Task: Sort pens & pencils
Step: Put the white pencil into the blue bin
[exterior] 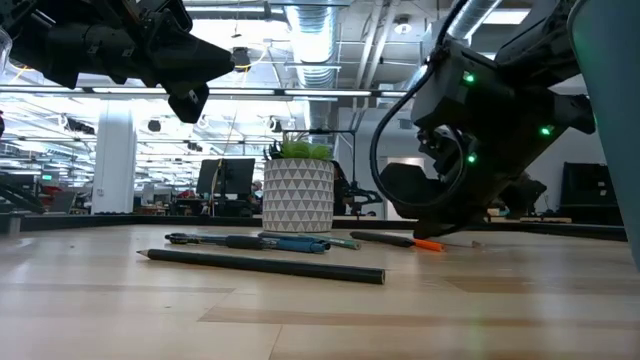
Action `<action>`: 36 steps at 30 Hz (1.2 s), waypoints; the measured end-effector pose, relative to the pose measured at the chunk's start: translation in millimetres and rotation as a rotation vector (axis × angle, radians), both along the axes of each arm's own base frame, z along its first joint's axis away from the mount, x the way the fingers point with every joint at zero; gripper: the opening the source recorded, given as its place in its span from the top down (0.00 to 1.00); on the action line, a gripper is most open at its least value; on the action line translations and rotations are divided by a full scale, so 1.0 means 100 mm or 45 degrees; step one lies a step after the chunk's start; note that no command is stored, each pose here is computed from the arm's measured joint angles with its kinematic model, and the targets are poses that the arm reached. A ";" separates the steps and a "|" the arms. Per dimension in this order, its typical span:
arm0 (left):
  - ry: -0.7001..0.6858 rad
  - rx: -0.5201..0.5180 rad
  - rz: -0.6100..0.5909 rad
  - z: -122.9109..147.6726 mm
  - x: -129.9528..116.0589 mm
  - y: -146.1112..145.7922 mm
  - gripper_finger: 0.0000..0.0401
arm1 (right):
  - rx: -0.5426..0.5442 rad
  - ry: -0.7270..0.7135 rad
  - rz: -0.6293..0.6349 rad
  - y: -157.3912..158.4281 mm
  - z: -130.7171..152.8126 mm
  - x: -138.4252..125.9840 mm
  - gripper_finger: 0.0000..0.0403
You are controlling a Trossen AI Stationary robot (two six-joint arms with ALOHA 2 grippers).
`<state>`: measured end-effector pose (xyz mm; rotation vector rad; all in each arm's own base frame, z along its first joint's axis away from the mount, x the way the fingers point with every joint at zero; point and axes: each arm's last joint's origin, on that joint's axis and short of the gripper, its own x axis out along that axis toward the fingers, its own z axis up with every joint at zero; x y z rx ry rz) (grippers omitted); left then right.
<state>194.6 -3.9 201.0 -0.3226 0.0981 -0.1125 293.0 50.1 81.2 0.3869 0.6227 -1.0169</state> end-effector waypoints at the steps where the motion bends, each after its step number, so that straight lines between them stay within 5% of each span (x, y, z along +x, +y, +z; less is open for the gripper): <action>1: 0.000 0.000 0.000 0.00 0.00 0.00 0.89 | 0.003 0.000 0.009 0.00 0.01 0.02 0.87; 20: 0.028 0.000 0.000 -0.02 0.00 0.00 0.89 | -0.121 0.084 0.002 -0.07 0.29 0.26 0.87; 36: 0.030 0.001 0.000 -0.02 0.00 0.00 0.89 | -0.354 -0.144 0.089 0.05 1.40 -0.03 0.87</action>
